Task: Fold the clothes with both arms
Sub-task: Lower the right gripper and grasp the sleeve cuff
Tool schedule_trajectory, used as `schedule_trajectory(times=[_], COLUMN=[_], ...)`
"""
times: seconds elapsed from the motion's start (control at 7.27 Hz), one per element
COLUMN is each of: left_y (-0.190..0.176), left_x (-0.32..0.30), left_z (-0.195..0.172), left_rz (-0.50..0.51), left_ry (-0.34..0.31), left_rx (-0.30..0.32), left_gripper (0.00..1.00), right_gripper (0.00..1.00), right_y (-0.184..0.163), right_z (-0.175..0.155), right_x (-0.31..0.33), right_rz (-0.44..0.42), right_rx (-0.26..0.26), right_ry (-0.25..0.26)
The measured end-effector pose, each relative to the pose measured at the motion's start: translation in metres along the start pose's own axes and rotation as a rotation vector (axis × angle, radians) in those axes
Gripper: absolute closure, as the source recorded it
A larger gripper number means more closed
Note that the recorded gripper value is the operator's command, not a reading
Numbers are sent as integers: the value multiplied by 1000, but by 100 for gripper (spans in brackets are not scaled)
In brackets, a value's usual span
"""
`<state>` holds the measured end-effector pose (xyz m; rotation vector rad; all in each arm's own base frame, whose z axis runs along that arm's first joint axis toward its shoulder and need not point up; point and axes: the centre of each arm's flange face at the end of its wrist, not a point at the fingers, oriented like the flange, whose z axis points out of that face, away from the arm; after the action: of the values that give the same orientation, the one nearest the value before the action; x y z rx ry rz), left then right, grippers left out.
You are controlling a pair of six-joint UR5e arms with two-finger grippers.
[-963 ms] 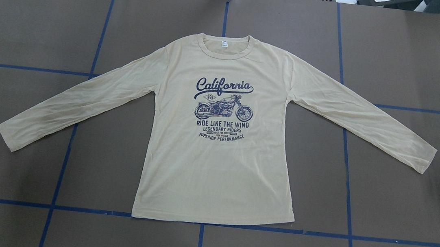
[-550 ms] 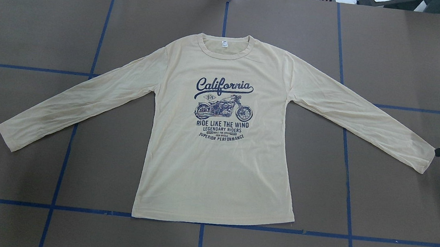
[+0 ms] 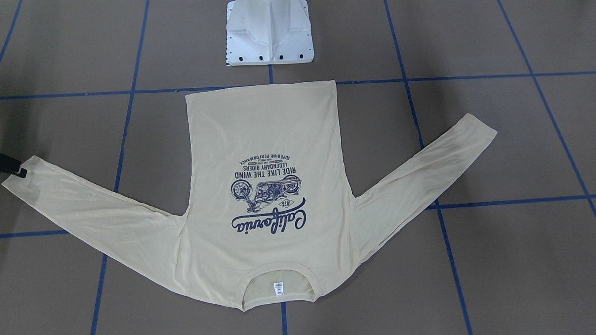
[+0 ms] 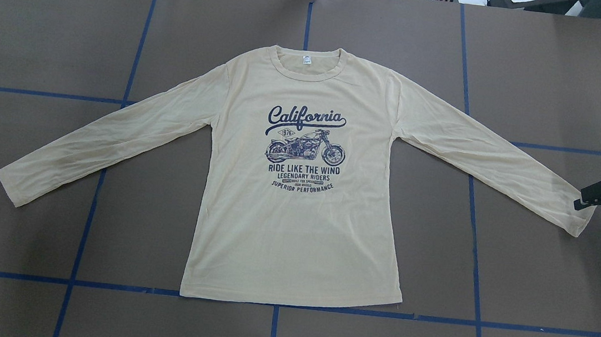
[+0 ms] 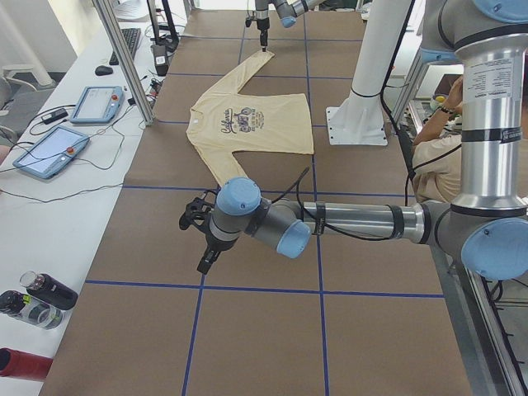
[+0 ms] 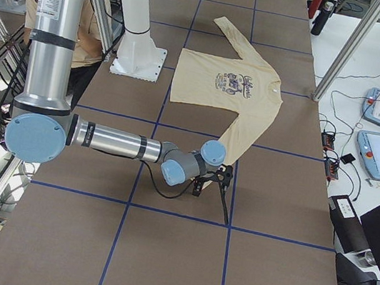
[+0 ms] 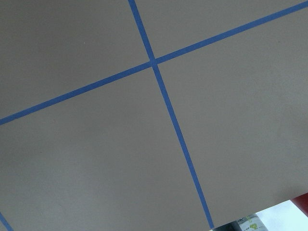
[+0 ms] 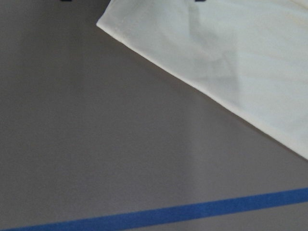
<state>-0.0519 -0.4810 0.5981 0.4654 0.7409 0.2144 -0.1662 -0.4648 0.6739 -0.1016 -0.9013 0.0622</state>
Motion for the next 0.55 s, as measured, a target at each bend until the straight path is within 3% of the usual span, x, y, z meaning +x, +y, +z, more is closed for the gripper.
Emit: schedule_trajectory(times=[0.55], left_y=[1], left_x=[0], left_z=[0], left_rz=[1], left_ry=[0], left_rx=[1], left_gripper=[0], right_gripper=[34], right_y=[-5], right_z=[1], right_x=[1], right_rz=[2], right_rx=[18], right_ry=[19])
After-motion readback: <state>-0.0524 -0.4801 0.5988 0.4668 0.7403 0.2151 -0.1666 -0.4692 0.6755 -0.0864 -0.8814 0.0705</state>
